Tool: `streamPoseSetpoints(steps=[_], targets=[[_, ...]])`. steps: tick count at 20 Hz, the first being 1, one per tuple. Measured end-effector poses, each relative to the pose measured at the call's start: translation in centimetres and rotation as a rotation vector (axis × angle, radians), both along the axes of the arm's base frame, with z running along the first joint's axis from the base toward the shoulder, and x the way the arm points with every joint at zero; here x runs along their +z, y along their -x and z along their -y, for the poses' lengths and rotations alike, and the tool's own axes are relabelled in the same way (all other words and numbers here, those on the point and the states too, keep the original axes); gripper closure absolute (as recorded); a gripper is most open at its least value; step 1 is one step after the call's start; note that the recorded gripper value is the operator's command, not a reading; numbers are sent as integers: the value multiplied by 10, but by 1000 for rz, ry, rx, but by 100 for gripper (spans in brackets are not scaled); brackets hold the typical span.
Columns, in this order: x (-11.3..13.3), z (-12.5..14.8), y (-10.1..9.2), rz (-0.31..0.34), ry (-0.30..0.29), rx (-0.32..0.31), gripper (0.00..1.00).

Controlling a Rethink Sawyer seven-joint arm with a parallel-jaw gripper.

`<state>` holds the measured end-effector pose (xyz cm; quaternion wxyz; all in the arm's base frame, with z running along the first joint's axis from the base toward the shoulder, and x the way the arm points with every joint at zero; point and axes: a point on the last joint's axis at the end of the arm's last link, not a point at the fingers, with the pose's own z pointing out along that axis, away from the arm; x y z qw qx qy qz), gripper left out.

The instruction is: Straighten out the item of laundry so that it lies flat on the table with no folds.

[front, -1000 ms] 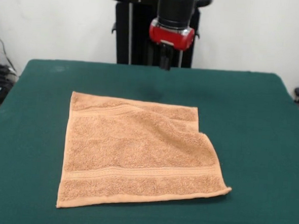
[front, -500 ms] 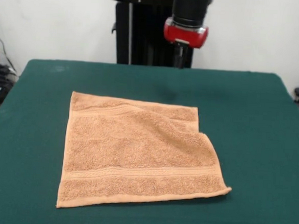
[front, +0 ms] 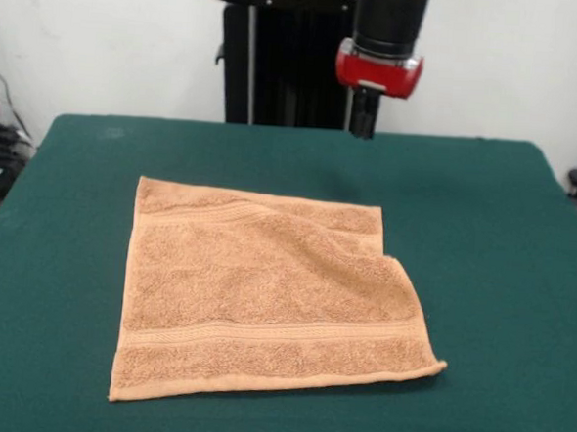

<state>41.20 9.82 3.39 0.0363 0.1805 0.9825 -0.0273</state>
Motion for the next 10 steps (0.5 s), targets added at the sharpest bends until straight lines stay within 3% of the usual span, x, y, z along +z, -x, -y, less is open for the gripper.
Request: streamPoseSetpoints(steps=[10], targets=[[-29,16,-38,25,6,-20,100]])
